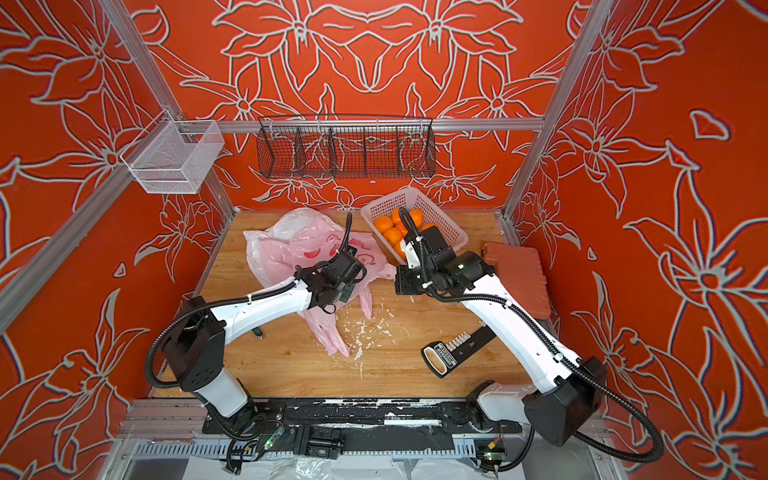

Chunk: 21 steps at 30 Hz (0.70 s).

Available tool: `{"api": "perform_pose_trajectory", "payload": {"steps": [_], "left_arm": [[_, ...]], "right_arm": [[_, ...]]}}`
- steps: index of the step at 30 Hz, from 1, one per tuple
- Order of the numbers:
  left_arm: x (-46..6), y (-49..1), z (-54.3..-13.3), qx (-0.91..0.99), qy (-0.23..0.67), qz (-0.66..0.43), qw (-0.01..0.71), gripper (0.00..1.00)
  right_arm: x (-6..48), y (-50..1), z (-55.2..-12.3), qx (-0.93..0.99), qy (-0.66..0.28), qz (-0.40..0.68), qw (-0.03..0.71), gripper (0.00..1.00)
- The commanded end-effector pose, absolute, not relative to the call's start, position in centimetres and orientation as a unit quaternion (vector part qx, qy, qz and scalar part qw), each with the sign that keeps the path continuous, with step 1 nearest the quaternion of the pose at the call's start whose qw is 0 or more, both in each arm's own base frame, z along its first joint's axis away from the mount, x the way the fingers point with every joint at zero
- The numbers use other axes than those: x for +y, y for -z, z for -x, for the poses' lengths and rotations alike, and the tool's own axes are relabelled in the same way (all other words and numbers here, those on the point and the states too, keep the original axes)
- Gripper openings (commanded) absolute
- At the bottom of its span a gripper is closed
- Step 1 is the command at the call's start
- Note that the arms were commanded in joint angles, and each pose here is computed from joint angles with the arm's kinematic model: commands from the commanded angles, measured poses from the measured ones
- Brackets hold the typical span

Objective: Place the oranges into plastic bags & tie knots
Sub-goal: Open the plastic bag at the center of the board.

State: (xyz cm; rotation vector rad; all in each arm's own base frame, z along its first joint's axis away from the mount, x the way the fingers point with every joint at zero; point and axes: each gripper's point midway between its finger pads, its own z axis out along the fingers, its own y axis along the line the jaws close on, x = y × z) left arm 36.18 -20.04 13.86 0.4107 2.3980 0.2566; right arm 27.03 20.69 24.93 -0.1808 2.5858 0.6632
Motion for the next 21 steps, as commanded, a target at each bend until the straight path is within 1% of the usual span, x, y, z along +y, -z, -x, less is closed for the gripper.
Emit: {"api": "perform_pose_trajectory", "payload": {"steps": [1,4,5,7,9,12,13,15,16,17,18,19,21], "left_arm": [[-19.7,-18.2,-34.7,0.923,-0.073,-0.149,0.346,0.14],[-20.1,-21.5,-33.2,0.924,-0.024,-0.154,0.349,0.10],[-20.1,-22.8,-32.7,0.923,-0.011,-0.154,0.352,0.07],[-19.9,-24.9,-31.8,0.924,0.019,-0.153,0.350,0.04],[-19.3,-27.1,-31.1,0.927,0.049,-0.138,0.346,0.00],[-18.3,-29.5,-30.3,0.935,0.118,-0.100,0.320,0.00],[-18.1,-30.0,-30.1,0.936,0.143,-0.087,0.310,0.00],[-17.5,-31.0,-29.9,0.934,0.194,-0.059,0.294,0.00],[-17.4,-31.4,-29.9,0.930,0.212,-0.049,0.294,0.00],[-17.6,-31.7,-29.8,0.924,0.243,-0.044,0.292,0.00],[-17.8,-32.2,-30.0,0.916,0.273,-0.038,0.293,0.00],[-18.0,-32.6,-30.2,0.909,0.296,-0.032,0.292,0.00],[-18.6,-33.4,-30.9,0.892,0.349,-0.022,0.285,0.00]], "right_arm": [[19.9,-26.6,-28.7,0.936,-0.217,0.077,0.265,0.00],[19.6,-28.1,-30.1,0.932,-0.200,0.089,0.290,0.00],[19.5,-28.9,-30.5,0.929,-0.193,0.091,0.301,0.00],[19.4,-30.3,-31.2,0.924,-0.186,0.100,0.320,0.00],[19.4,-32.3,-32.0,0.913,-0.185,0.111,0.348,0.00],[19.6,-35.2,-32.9,0.893,-0.189,0.135,0.386,0.00],[20.0,-36.1,-32.9,0.884,-0.196,0.148,0.397,0.14],[20.5,-38.1,-32.5,0.858,-0.219,0.169,0.433,0.51],[20.5,-38.7,-32.2,0.847,-0.227,0.175,0.449,0.65],[20.4,-39.4,-31.8,0.835,-0.231,0.177,0.468,0.76],[19.9,-39.9,-31.5,0.824,-0.231,0.173,0.488,0.82],[19.3,-40.1,-31.3,0.818,-0.226,0.165,0.503,0.85],[17.5,-40.4,-30.8,0.803,-0.210,0.131,0.542,0.86]]}}
